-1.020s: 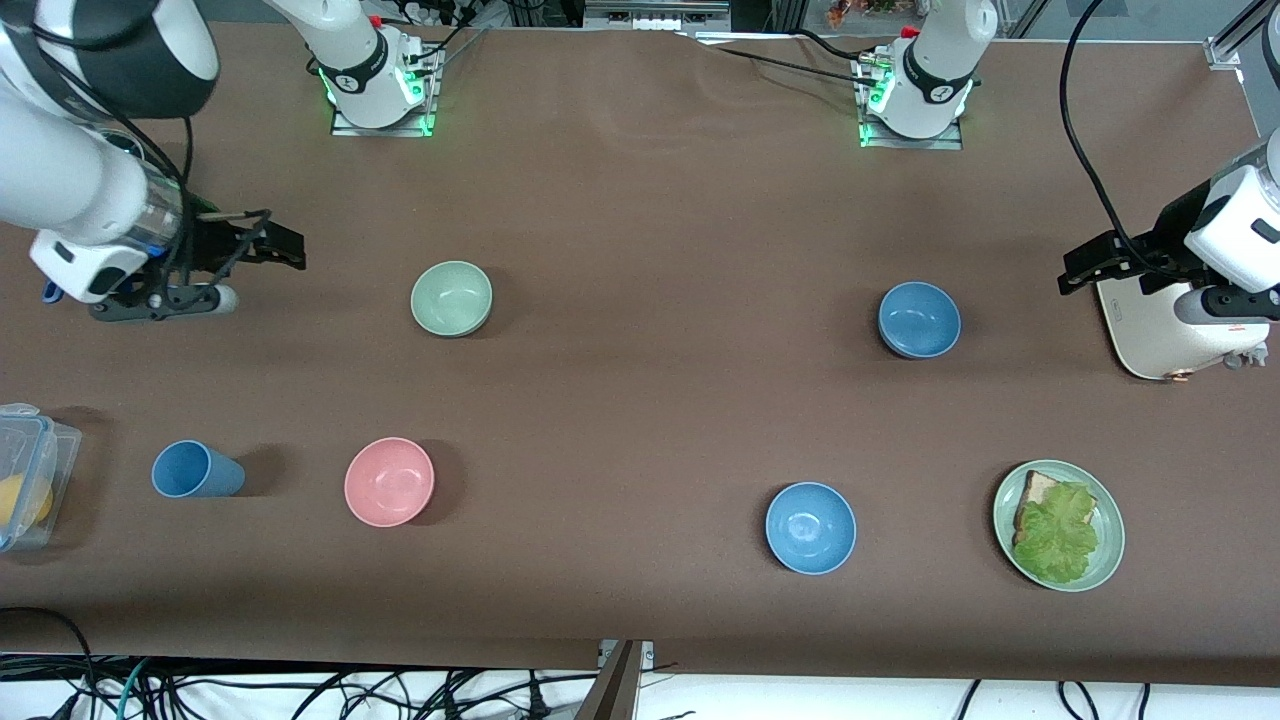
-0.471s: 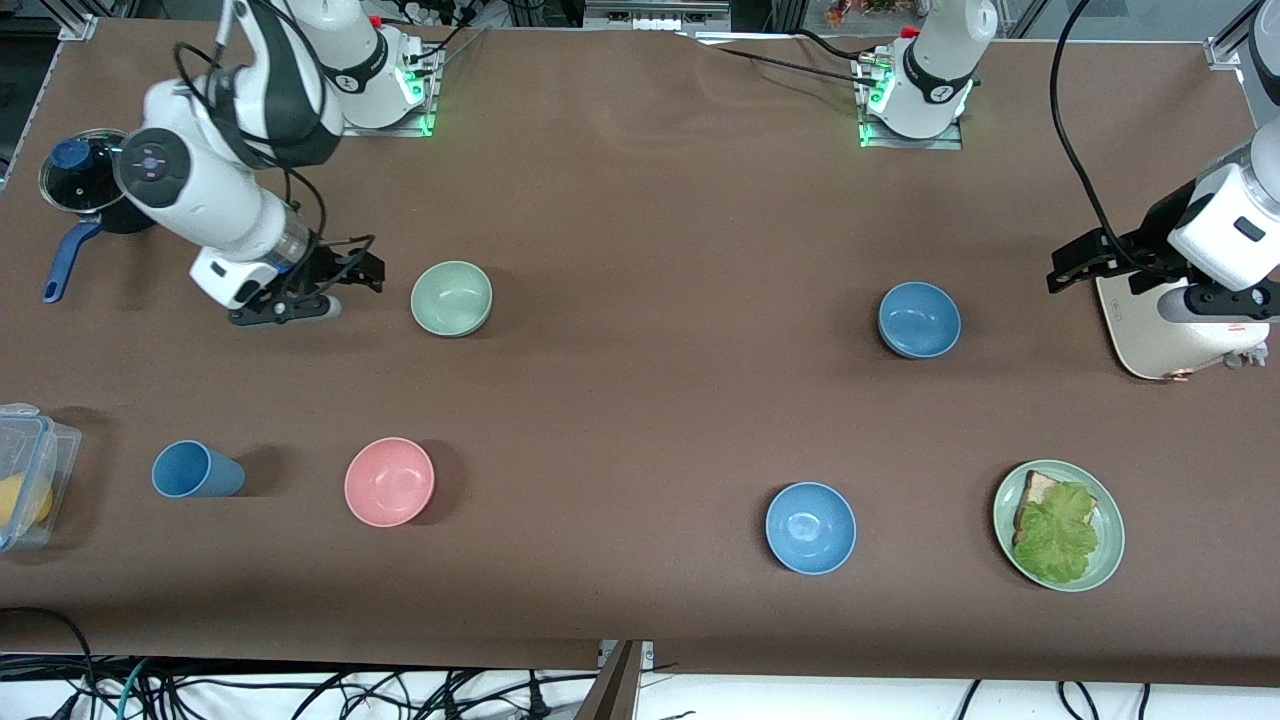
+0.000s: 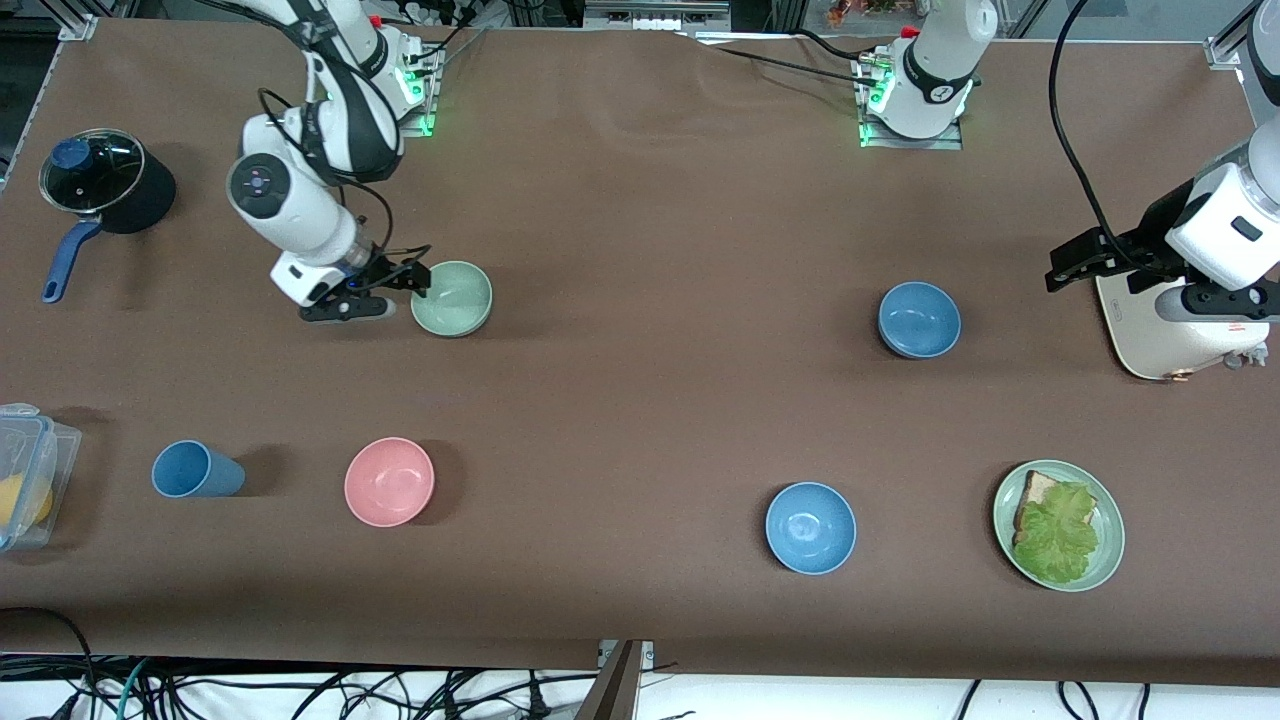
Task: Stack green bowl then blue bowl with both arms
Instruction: 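Reach the right gripper down to the pale green bowl rim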
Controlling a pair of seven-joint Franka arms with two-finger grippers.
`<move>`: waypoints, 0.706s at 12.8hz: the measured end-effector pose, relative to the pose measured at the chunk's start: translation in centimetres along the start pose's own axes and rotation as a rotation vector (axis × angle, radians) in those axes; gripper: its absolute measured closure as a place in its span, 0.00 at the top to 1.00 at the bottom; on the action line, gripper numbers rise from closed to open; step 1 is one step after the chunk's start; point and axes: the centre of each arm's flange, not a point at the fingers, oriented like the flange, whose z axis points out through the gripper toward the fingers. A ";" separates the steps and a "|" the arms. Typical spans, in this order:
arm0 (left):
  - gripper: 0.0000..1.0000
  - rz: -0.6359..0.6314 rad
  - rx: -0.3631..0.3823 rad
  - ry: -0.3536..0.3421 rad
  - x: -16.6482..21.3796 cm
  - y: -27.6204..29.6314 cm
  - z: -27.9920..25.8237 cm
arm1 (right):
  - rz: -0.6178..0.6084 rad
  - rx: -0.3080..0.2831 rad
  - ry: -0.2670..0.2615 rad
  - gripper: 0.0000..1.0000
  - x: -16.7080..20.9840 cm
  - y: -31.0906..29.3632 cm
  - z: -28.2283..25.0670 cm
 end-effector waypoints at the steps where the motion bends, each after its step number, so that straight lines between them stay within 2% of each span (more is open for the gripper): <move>1: 1.00 0.000 0.000 -0.002 0.0 0.0 0.0 | 0.003 0.004 0.000 1.00 -0.3 -1.3 0.6; 4: 1.00 -0.007 0.000 -0.003 0.0 -0.5 0.0 | 0.006 0.009 -0.002 1.00 -0.4 -2.2 1.7; 9: 1.00 -0.007 0.000 -0.004 0.0 -0.7 0.0 | 0.023 0.006 -0.007 0.99 0.1 0.0 2.7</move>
